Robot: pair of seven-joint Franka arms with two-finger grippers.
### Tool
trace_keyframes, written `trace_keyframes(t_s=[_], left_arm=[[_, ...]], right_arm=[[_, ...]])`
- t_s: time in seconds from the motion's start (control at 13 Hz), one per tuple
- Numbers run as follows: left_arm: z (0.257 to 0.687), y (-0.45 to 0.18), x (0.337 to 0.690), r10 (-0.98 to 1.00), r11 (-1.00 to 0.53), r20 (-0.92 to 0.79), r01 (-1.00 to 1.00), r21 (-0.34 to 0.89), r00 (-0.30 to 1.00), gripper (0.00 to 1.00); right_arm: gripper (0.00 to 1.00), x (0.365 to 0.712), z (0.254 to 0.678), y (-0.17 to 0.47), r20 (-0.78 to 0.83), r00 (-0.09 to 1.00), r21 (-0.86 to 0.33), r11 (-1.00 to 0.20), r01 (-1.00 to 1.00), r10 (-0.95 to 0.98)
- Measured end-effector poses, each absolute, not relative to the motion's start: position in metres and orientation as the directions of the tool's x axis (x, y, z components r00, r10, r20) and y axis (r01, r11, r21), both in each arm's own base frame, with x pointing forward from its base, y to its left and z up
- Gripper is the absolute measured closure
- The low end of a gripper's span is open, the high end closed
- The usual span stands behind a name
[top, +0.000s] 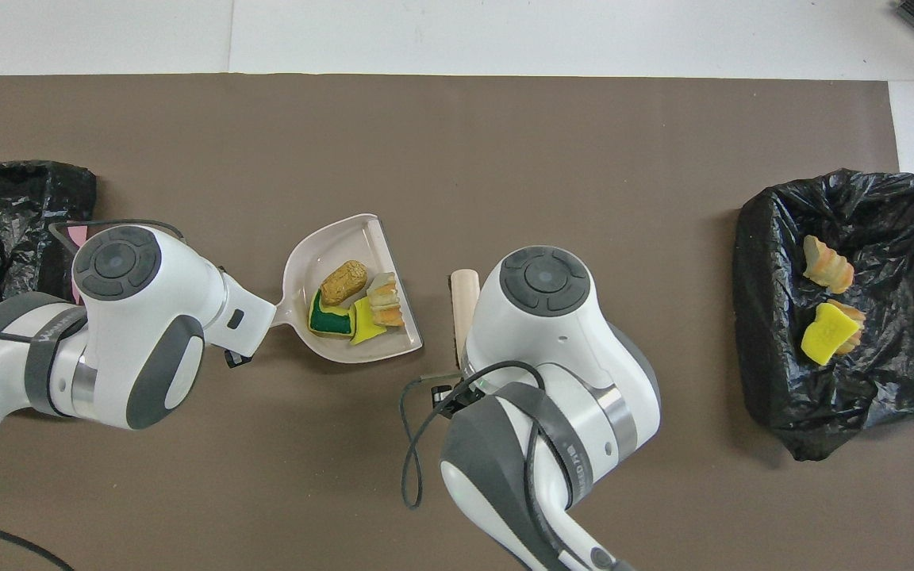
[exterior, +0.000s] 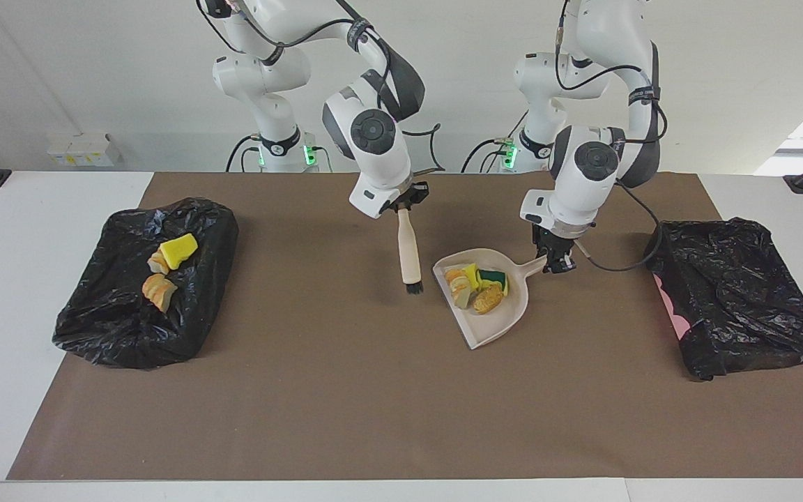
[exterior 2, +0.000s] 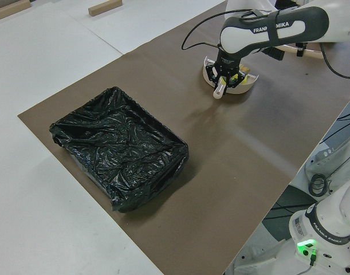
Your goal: Sweep and dump trash in bin
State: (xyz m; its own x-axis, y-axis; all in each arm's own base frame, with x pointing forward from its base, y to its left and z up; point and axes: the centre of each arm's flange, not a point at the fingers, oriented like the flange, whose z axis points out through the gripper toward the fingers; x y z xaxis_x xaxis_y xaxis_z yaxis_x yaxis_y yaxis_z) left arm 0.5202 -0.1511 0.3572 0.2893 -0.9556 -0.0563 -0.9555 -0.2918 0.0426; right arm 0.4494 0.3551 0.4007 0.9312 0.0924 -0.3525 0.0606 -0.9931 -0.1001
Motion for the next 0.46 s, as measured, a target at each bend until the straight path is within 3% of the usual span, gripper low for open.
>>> trace_keyframes(t_s=[0.46], left_arm=[[0.368, -0.085, 0.541, -0.961, -0.274, -0.042, -0.961, 0.025, 0.273, 0.69]], right_arm=[[0.74, 0.343, 0.361, 0.439, -0.339, 0.940, 0.021, -0.999, 0.047, 0.037]])
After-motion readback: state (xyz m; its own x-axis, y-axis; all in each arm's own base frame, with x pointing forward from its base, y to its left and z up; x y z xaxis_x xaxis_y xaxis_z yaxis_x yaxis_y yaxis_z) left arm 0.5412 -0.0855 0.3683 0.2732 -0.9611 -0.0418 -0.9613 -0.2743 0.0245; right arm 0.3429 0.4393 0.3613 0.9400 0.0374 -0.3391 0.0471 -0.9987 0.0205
